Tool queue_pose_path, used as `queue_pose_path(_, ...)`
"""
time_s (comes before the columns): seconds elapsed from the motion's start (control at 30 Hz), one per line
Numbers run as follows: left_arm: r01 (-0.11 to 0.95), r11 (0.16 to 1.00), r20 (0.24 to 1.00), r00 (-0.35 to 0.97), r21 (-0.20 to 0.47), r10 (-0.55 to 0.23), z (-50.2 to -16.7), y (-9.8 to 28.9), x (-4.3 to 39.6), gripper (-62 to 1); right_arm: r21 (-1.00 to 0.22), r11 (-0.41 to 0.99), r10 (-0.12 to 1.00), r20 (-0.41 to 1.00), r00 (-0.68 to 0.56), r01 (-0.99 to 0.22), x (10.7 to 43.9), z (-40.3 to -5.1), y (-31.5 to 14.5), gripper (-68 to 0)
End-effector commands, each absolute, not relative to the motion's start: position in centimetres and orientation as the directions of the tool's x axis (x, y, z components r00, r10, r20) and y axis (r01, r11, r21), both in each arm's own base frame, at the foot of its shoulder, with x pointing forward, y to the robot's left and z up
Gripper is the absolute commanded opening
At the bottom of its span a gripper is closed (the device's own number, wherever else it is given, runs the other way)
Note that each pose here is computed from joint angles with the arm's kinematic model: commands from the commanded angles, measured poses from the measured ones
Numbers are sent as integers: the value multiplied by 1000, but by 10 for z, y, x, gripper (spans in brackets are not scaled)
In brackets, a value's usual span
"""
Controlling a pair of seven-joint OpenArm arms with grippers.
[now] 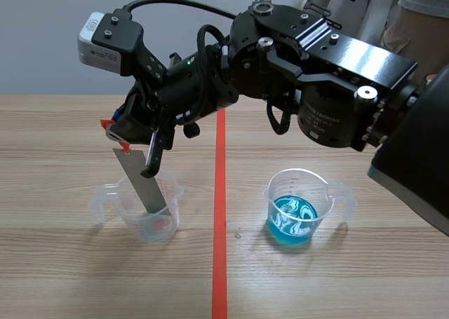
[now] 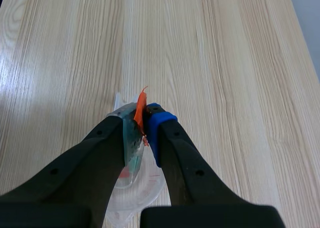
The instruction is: Do the redox reaction experiment
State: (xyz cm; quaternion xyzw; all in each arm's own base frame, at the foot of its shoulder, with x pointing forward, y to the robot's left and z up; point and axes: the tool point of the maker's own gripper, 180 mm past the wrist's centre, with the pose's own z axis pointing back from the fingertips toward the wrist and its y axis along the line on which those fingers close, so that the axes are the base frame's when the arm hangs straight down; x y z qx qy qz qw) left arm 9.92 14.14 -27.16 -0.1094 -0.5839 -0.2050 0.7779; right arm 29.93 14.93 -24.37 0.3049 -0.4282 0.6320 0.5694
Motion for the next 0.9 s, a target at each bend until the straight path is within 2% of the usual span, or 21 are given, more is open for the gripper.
queue_pose_path(0.0, 442, 895, 961, 211, 68, -177, -266, 140, 102, 14, -223, 3, 461, 865, -197, -975, 303, -236, 150, -669)
queue_pose_path(0.37, 442, 894, 961, 211, 68, -177, -266, 140, 102, 14, -224, 0, 468, 861, -198, -975, 302, -237, 152, -657)
queue_pose_path(0.43, 442, 894, 961, 211, 68, -177, -266, 140, 102, 14, -225, -3, 486, 851, -198, -974, 302, -239, 152, -580)
queue_pose_path(0.57, 442, 895, 961, 211, 68, -177, -266, 140, 102, 14, -228, -10, 506, 838, -201, -974, 301, -241, 154, -322)
queue_pose_path(0.77, 442, 895, 961, 211, 68, -177, -266, 140, 102, 14, -230, -30, 506, 836, -213, -973, 295, -242, 162, 3)
queue_pose_path(0.87, 442, 895, 961, 211, 68, -177, -266, 140, 102, 14, -242, -54, 524, 819, -234, -969, 290, -248, 164, 4)
